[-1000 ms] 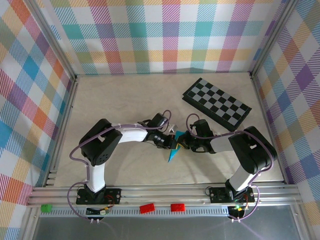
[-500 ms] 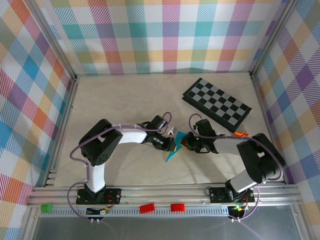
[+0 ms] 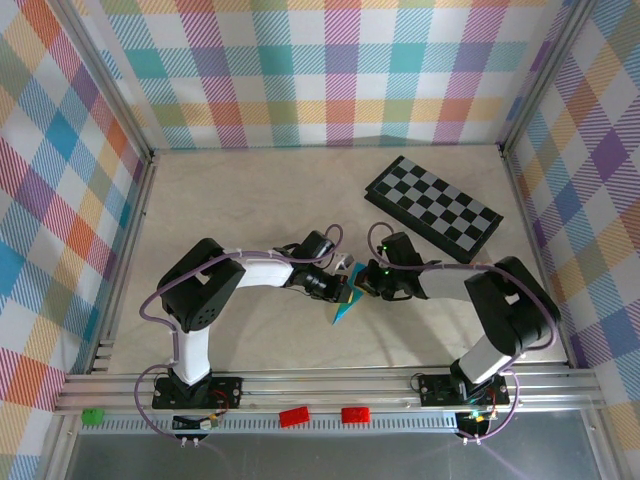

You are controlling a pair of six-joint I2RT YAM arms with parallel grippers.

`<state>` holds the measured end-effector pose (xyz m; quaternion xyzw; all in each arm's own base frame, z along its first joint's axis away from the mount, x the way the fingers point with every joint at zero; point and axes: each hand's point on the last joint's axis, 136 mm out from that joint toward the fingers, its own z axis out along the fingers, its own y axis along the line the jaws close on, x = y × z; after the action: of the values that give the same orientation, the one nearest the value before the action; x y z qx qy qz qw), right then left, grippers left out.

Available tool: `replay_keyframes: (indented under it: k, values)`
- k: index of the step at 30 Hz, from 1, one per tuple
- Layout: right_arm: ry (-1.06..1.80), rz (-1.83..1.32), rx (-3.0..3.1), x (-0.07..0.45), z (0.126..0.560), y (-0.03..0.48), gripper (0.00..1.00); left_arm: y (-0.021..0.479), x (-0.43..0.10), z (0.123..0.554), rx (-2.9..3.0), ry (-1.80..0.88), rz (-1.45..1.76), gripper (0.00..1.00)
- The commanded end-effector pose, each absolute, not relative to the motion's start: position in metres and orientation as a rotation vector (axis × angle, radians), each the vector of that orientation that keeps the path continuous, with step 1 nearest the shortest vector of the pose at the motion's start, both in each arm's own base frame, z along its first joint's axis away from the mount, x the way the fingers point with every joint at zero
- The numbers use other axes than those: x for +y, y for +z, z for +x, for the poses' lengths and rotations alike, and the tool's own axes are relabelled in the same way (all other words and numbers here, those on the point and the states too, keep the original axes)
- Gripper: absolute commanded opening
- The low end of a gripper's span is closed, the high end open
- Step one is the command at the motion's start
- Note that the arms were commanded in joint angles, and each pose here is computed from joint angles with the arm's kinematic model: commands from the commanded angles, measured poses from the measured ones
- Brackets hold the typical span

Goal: Fold a paper plane with a square sheet of paper (pick it up from the middle)

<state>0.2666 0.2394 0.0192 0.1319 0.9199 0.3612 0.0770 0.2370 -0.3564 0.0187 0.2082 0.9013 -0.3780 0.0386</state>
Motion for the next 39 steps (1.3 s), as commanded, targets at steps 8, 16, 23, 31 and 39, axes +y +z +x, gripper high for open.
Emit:
replay_keyframes:
  k: [8,16,23,31,39]
  values:
    - [0.994,0.627,2.781,0.195,0.28,-0.015,0.05,-0.04,-0.315,0.204,3.02,-0.969,0.603,0.0]
    - [0.973,0.707,2.709,0.177,0.304,-0.004,0.06,-0.045,-0.313,0.198,3.039,-0.989,0.603,0.0]
    - [0.931,0.826,2.633,0.15,0.317,-0.004,0.06,-0.045,-0.315,0.197,3.04,-1.012,0.607,0.0]
    - [0.914,0.877,2.569,0.13,0.333,0.008,0.07,-0.043,-0.317,0.196,3.033,-1.032,0.615,0.0]
    - [0.987,0.697,2.488,0.144,0.332,0.062,0.1,-0.038,-0.32,0.2,3.012,-1.045,0.601,0.0]
